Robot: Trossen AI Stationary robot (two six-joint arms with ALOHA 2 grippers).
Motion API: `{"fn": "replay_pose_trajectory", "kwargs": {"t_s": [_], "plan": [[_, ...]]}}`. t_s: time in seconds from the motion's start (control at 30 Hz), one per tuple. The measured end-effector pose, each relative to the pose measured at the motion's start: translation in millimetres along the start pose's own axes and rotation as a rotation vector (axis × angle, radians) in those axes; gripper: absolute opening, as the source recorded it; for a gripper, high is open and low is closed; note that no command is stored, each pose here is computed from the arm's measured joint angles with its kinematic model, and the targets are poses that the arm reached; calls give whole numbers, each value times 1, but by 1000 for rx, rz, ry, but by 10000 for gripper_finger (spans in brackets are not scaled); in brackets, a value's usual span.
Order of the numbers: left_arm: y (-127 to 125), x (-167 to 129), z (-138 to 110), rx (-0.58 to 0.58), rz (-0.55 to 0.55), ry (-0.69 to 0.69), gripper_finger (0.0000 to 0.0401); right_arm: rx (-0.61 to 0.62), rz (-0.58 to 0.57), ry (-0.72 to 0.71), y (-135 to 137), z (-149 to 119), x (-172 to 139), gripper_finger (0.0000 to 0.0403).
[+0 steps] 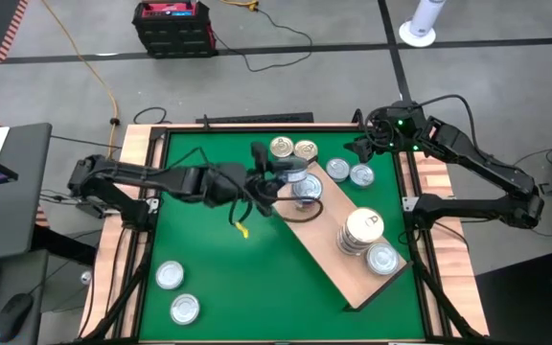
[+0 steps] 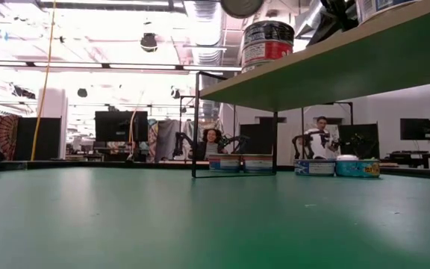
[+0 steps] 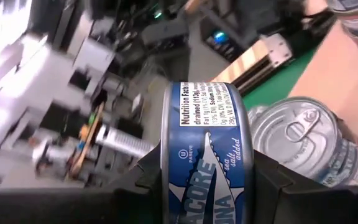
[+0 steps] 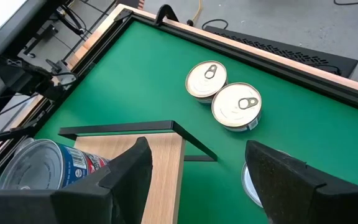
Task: Stack canned seafood by type on shelf
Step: Stack the blue tuna can on top of the other blue tuna can on the shelf
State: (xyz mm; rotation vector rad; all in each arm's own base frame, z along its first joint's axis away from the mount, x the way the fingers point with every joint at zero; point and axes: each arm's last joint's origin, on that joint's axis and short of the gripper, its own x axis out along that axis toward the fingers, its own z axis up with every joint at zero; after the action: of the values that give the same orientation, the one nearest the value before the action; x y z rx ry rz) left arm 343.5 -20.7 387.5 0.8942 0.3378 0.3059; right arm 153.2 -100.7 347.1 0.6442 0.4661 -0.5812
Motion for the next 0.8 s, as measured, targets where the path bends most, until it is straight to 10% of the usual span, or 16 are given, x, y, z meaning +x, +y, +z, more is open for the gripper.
{"fn": "replay_pose_trajectory", "kwargs": {"t_s": [0.47, 0.8], "plan": [[-23, 40, -11, 297, -122, -127, 135, -2, 6, -13, 1, 1, 0, 281], [-25, 48, -19, 128, -141, -77, 142, -1, 4, -9, 0, 2, 2, 281]]}}
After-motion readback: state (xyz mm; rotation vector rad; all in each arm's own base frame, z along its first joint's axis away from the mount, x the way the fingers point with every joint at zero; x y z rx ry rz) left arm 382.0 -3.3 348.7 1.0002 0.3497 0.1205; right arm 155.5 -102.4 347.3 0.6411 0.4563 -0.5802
